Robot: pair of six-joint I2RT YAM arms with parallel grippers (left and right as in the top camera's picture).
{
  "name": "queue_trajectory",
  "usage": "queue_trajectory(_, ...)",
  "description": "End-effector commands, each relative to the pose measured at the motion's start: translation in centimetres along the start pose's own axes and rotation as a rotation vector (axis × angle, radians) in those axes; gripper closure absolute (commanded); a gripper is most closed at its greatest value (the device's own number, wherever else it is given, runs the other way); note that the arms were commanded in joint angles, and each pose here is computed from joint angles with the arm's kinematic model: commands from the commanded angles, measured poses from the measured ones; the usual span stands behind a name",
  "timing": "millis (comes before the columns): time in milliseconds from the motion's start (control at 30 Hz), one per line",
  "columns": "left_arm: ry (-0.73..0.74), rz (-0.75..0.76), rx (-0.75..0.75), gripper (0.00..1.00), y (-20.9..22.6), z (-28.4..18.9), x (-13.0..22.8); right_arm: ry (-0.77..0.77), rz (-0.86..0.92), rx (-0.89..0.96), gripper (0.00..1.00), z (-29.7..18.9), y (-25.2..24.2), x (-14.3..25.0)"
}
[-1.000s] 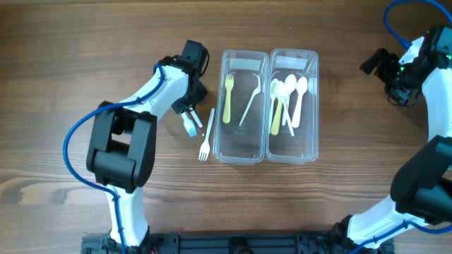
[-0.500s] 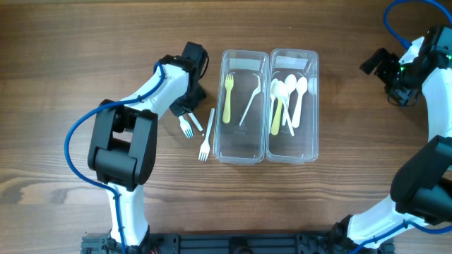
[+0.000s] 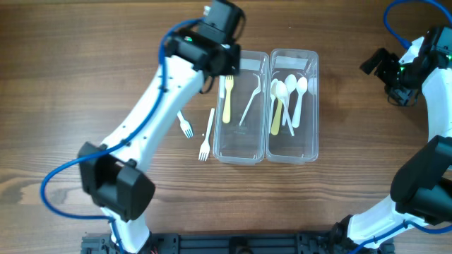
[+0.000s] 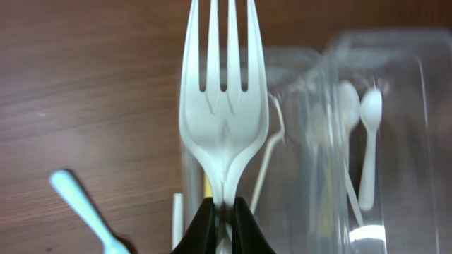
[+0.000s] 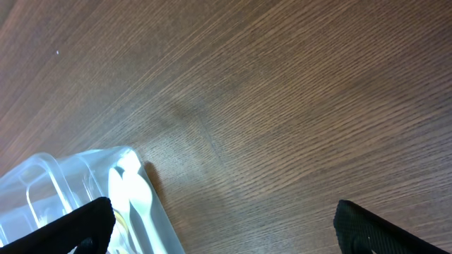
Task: Pack container
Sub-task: 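Lower the white fork into the left container and release, then return the left gripper to the table and grasp the light-blue fork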
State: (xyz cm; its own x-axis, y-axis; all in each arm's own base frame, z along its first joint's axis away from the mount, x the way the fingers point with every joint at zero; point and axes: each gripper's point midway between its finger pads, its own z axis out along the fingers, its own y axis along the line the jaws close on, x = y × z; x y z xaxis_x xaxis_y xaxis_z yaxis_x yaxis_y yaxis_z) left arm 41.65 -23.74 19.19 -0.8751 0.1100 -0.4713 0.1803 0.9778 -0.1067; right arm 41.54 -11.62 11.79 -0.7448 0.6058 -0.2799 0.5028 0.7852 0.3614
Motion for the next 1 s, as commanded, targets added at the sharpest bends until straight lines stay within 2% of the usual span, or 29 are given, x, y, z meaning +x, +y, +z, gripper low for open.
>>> queue_trajectory(0, 0.150, 0.183, 0.058, 0.96, -3.3, 4.2, 4.2, 0.011, -0.003, -0.011, 0.00, 0.3, 0.2, 0.2)
queue_trajectory(100, 0.198, 0.209, 0.044, 0.96, -3.9, 6.2, 5.6, 0.010, -0.003, -0.011, 0.00, 0.3, 0.2, 0.2)
queue_trajectory(167, 0.210, 0.207, 0.038, 0.88, -3.7, 6.8, 5.9, 0.010, -0.003, -0.011, 0.00, 0.3, 0.2, 0.2)
queue_trajectory(200, 0.207, 0.204, 0.027, 0.82, -3.4, 6.9, 5.7, 0.010, -0.003, -0.011, 0.00, 0.3, 0.2, 0.2)
queue_trajectory(233, 0.194, 0.200, 0.008, 0.68, -2.9, 6.7, 5.3, 0.008, -0.003, -0.012, 0.00, 0.3, 0.2, 0.2)
queue_trajectory(300, 0.160, 0.184, 0.001, 0.64, -2.2, 5.3, 4.1, 0.007, -0.004, -0.012, 0.00, 0.3, 0.2, 0.1)
queue_trajectory(367, 0.118, 0.167, 0.008, 0.47, -1.8, 3.6, 2.7, 0.008, -0.004, -0.012, 0.00, 0.3, 0.2, 0.1)
queue_trajectory(433, 0.053, 0.112, 0.007, 0.37, -0.6, 0.8, 0.8, 0.008, -0.004, -0.012, 0.01, 0.3, 0.2, 0.1)
queue_trajectory(533, 0.024, -0.107, -0.098, 0.37, 4.1, -1.3, -0.1, 0.008, -0.004, -0.012, 0.00, 0.3, 0.2, 0.1)
queue_trajectory(567, 0.061, -0.229, -0.165, 0.37, 6.9, -1.4, 0.7, 0.007, -0.004, -0.012, 0.00, 0.3, 0.2, 0.1)
queue_trajectory(600, 0.091, -0.286, -0.191, 0.37, 8.0, -1.1, 1.4, 0.007, -0.004, -0.012, 0.00, 0.3, 0.2, 0.1)
queue_trajectory(733, 0.266, -0.604, -0.344, 0.36, 14.0, 2.2, 6.9, 0.006, -0.004, -0.012, 0.00, 0.3, 0.3, 0.1)
queue_trajectory(800, 0.332, -0.735, -0.371, 0.36, 15.4, 4.8, 9.9, 0.004, -0.005, -0.013, 0.00, 0.3, 0.3, 0.1)
queue_trajectory(967, 0.337, -0.772, -0.374, 0.44, 16.5, 8.6, 13.2, 0.004, -0.005, -0.013, 0.00, 0.3, 0.3, 0.1)
